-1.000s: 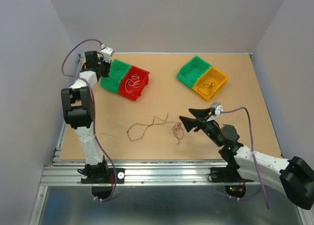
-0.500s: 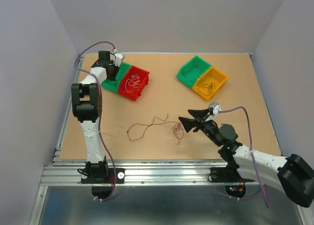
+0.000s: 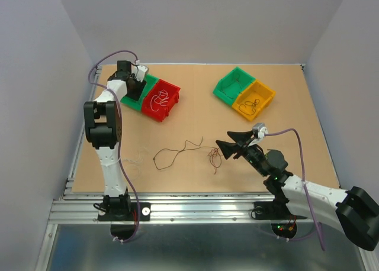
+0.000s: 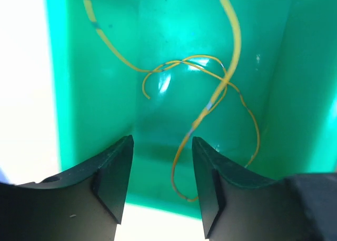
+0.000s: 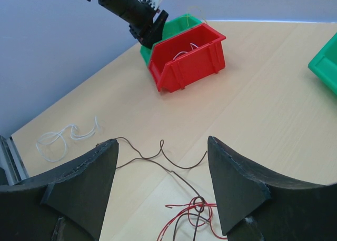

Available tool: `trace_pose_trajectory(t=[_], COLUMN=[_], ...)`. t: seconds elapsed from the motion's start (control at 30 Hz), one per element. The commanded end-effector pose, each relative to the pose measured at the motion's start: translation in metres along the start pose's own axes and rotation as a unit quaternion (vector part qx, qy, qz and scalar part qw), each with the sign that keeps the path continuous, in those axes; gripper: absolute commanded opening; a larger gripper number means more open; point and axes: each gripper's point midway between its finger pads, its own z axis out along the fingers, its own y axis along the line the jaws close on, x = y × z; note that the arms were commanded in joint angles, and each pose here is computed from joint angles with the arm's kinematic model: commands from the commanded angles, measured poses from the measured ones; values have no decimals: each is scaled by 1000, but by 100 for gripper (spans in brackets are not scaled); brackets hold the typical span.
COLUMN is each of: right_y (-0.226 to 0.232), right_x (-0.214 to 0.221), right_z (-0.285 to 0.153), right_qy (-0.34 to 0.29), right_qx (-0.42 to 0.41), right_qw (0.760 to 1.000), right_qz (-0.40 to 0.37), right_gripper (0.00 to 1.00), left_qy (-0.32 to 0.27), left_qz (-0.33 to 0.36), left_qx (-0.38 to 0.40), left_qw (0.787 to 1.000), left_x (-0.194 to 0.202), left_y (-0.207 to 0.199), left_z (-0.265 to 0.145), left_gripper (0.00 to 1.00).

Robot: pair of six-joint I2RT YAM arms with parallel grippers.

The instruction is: Untangle the cables

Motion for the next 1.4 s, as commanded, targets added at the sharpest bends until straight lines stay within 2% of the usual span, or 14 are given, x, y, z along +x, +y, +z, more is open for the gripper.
trace_pose_trajectory(t=[0.0,0.37,0.5,0.6,0.7,0.73,0.83,0.87,1.2,1.37], right_y=[0,1,0,1,3,2,2,3,7,5], right_x=[-6,-7,-6,-6,-7,-6,-6,-6,-9,-8], right_z=[-2,-2,-2,-1,1,1,2,3,7,5], right_qy=[-16,-16,-16,-15,-14,-13,-11,-11,-12,-13], right_qx=[2,2,3,1,-3,-1,-2,-2,-11,-5], right_qw=[1000,1000,1000,1000,1000,1000,1000,1000,1000,1000], right_qz=[3,7,4,6,7,7,9,9,13,15], right_gripper=[73,73,74,74,74,74,74,74,73,73], left_qy=[-55,-103,-125,-164,-173,-184,-185,-190,-228,-203], left_qz=[14,18,21,22,18,20,10,16,8,5], left_qx=[-37,-47,-44,-48,-38,-40,-36,-25,-66,-88], left_qw=[998,993,991,985,984,982,982,981,972,975], left_x=[-38,-67,-89,-122,-136,-144,-150,-159,-196,-190], left_y=[20,26,31,41,44,46,49,32,35,27], left_z=[-62,-121,-130,-137,-120,-126,-104,-99,-58,-32], left_gripper=[60,60,61,66,75,75,78,80,85,84])
